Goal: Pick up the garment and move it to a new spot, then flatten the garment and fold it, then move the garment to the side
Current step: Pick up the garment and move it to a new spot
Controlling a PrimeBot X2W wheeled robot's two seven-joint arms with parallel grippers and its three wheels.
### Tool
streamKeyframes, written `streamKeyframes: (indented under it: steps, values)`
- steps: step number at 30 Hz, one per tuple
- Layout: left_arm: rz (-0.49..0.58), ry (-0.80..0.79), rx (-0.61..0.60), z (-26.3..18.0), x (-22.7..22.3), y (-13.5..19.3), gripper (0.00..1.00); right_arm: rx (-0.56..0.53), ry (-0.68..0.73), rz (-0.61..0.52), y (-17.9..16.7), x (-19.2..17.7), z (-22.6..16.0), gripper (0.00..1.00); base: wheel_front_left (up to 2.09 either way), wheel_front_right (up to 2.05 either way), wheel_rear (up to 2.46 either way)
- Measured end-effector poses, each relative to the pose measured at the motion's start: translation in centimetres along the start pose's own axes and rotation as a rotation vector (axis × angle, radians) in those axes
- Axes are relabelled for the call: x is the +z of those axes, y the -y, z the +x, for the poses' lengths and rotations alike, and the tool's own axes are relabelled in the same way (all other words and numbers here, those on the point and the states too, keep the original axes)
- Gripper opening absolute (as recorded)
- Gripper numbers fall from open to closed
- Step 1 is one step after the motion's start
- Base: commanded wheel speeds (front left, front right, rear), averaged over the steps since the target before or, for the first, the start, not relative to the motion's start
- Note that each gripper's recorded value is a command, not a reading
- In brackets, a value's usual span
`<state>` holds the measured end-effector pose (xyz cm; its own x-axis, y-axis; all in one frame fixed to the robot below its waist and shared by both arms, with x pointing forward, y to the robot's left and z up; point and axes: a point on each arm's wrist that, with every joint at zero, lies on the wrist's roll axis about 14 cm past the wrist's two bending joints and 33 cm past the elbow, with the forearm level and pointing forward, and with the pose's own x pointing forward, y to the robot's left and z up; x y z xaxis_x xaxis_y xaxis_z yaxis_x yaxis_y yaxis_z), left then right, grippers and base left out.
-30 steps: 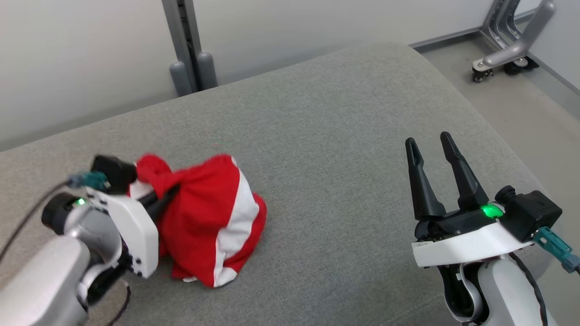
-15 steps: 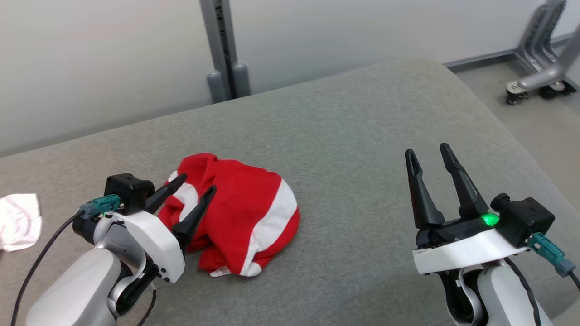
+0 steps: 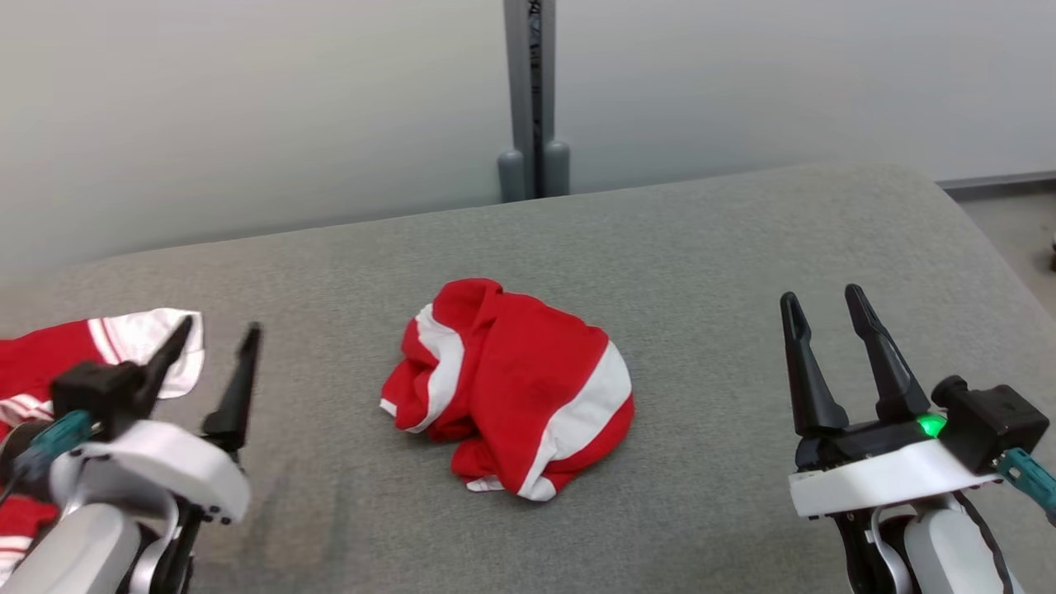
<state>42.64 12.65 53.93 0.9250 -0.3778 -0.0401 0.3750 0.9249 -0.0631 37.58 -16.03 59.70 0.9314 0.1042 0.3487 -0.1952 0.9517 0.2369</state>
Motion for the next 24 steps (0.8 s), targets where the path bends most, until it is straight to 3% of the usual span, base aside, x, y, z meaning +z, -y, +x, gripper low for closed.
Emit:
streamKeyframes:
  steps: [3, 7, 24]
  values:
    - [-0.012, 0.058, 0.117, -1.9, 0.3, -2.8, 1.00, 0.004, -0.008, 0.002, -0.1, -0.3, -0.1, 1.00, 0.00, 0.00, 0.00]
    - [-0.045, 0.090, 0.203, -4.1, -0.3, -3.9, 1.00, -0.009, -0.016, 0.003, 0.2, -0.6, -0.4, 1.00, 0.00, 0.00, 0.00]
    - [-0.067, 0.179, 0.354, -8.8, -0.9, -2.9, 1.00, -0.054, -0.083, 0.004, 1.3, -2.7, -2.1, 1.00, 0.00, 0.00, 0.00]
